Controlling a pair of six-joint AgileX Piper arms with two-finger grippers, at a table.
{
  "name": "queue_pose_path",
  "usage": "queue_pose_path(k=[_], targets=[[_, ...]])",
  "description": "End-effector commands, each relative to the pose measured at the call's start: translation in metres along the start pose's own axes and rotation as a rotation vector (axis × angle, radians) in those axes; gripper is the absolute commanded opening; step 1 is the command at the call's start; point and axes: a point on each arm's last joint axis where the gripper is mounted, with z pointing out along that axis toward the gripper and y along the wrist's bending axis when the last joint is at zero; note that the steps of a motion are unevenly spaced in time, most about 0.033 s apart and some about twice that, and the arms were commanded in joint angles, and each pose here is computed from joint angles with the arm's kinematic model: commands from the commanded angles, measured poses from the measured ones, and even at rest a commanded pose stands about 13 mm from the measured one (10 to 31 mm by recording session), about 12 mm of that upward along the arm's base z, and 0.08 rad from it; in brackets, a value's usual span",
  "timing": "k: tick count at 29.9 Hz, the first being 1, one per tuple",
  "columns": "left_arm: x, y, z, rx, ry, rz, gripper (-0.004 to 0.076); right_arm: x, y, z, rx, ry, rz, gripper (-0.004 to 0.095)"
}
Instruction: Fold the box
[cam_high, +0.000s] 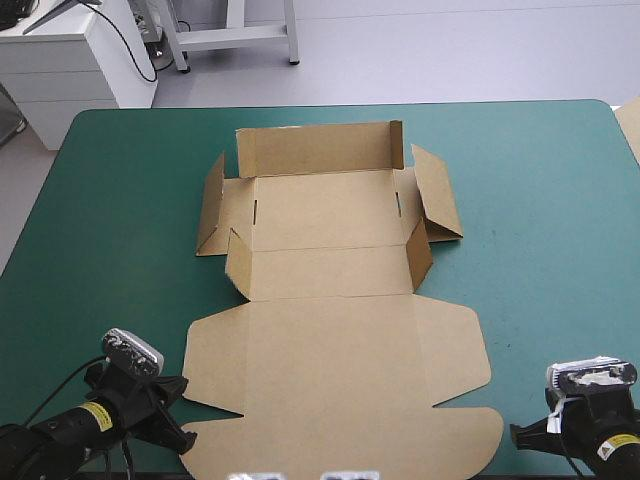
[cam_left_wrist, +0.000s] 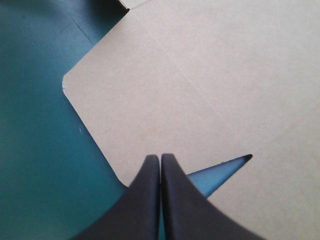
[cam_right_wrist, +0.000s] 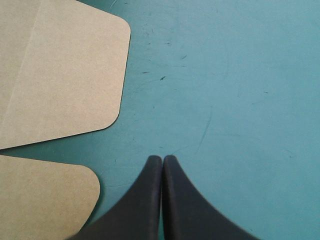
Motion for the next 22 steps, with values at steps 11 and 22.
queue_pose_path(k=[11, 22], targets=[[-0.013, -0.002, -0.010, 0.020, -0.043, -0.016, -0.0008, -0.052, -0.005, -0.021, -0.005, -0.063, 0.003, -0.0015], [-0.013, -0.002, -0.010, 0.013, -0.047, -0.003, -0.0008, -0.160, -0.008, -0.022, -0.148, -0.089, -0.039, -0.0015]])
